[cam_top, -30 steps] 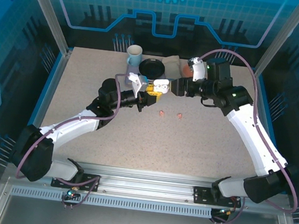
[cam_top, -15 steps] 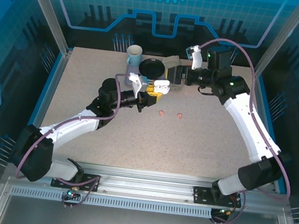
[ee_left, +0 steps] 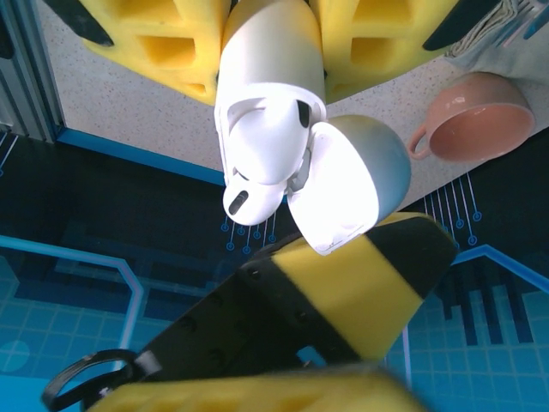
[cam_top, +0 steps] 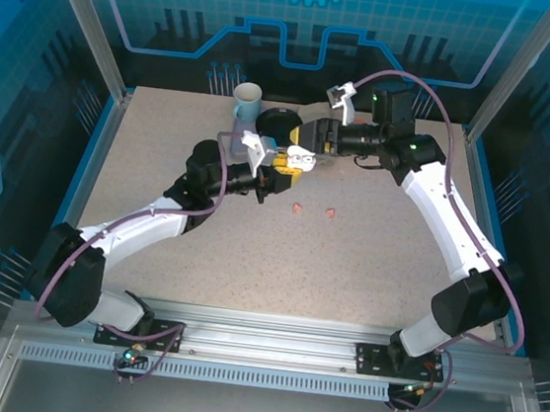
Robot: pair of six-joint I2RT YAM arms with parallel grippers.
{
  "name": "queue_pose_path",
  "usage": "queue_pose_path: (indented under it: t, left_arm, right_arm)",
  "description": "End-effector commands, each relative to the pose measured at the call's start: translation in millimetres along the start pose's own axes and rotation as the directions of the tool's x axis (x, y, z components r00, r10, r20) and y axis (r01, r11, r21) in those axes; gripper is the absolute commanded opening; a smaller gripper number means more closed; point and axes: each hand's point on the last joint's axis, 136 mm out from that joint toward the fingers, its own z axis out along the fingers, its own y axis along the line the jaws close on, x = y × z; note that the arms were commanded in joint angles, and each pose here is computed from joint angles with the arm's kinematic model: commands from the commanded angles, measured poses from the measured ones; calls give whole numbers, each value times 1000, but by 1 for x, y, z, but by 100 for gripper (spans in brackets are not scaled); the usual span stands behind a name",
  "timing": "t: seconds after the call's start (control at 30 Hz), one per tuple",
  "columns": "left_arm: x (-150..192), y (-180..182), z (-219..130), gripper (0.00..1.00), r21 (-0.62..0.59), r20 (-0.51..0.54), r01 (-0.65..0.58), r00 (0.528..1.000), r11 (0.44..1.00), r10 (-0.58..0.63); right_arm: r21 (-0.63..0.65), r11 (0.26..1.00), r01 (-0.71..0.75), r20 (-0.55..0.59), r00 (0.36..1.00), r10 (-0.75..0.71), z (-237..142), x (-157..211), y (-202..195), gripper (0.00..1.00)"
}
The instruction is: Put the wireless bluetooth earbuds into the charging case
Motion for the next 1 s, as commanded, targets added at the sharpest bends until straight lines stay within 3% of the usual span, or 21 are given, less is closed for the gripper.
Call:
queue_pose_path:
  t: [0.0, 0.27, 0.47, 0.7, 0.97]
  left_arm:
    - [-17, 6, 4, 0, -15, 48, -10, 999, 1000, 10]
    - [-15, 19, 5, 0, -65, 61, 16, 998, 998, -12]
    - [-14, 25, 4, 0, -81, 67, 23, 998, 996, -17]
    - [-13, 17, 3, 0, -39, 55, 29, 998, 999, -26]
    - [-16, 11, 3, 0, -7, 52, 32, 998, 999, -32]
  right_arm:
    - [-106, 994, 22, 2, 1000, -21, -11, 6, 33, 71]
    - [-152, 988, 19, -28, 999, -24, -20, 27, 49, 69]
    - [-128, 992, -11, -43, 999, 5, -20, 42, 39, 69]
    - [-39, 999, 1, 83, 997, 2, -32, -1, 14, 69]
    - [-13, 999, -51, 53, 997, 51, -4, -17, -24, 70]
